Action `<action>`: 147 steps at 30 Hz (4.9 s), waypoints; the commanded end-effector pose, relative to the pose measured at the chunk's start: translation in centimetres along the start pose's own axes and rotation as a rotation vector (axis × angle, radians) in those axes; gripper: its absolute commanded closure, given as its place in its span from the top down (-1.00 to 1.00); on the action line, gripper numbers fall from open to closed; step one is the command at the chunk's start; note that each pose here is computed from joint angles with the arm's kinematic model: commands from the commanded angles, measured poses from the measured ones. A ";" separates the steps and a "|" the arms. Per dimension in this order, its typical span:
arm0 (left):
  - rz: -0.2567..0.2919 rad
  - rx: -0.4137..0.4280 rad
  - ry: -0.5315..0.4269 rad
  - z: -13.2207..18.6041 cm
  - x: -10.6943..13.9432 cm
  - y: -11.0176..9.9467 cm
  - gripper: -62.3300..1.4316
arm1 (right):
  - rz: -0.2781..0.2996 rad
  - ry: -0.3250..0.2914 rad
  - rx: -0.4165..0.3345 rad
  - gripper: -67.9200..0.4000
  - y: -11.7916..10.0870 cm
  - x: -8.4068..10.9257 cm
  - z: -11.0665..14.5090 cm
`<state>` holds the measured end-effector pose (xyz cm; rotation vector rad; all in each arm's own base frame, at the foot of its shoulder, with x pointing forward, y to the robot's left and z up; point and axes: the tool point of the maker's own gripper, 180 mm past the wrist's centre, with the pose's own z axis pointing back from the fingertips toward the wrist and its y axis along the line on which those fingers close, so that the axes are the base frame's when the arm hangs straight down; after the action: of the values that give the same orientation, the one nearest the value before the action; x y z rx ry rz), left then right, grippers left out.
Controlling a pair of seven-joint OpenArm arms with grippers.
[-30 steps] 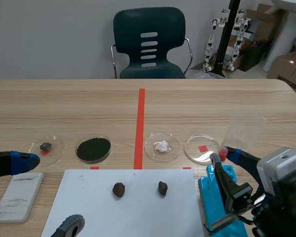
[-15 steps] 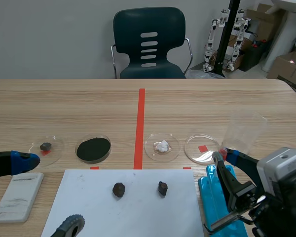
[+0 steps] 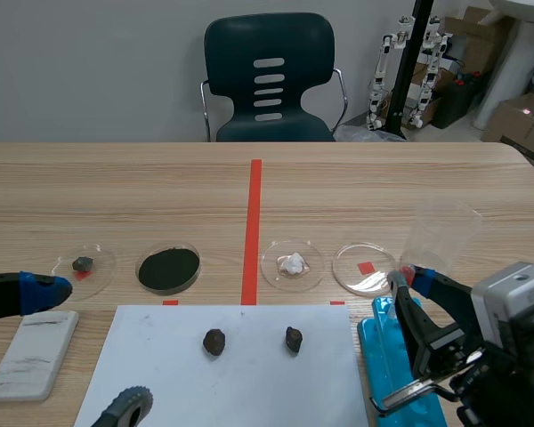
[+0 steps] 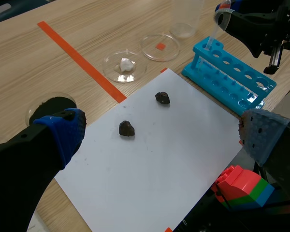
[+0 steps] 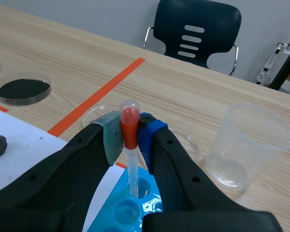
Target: Pick up the dropper by the top with the right hand
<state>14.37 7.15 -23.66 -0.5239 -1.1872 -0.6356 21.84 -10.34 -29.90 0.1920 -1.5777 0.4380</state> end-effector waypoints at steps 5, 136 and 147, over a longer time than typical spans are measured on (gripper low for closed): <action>0.017 -0.003 -0.025 0.0 0.6 -0.3 1.00 | 0.010 -0.011 0.006 -0.76 -0.2 0.2 0.2; 0.017 -0.003 -0.026 0.0 0.6 -0.3 1.00 | -0.102 -0.045 0.159 -0.76 5.6 12.6 6.4; 0.017 -0.003 -0.026 0.0 0.6 -0.3 1.00 | -0.102 -0.045 0.159 -0.76 5.6 12.6 6.4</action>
<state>14.37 7.15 -23.66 -0.5240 -1.1871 -0.6359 12.72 -5.97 -19.18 0.4002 -1.5337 0.4821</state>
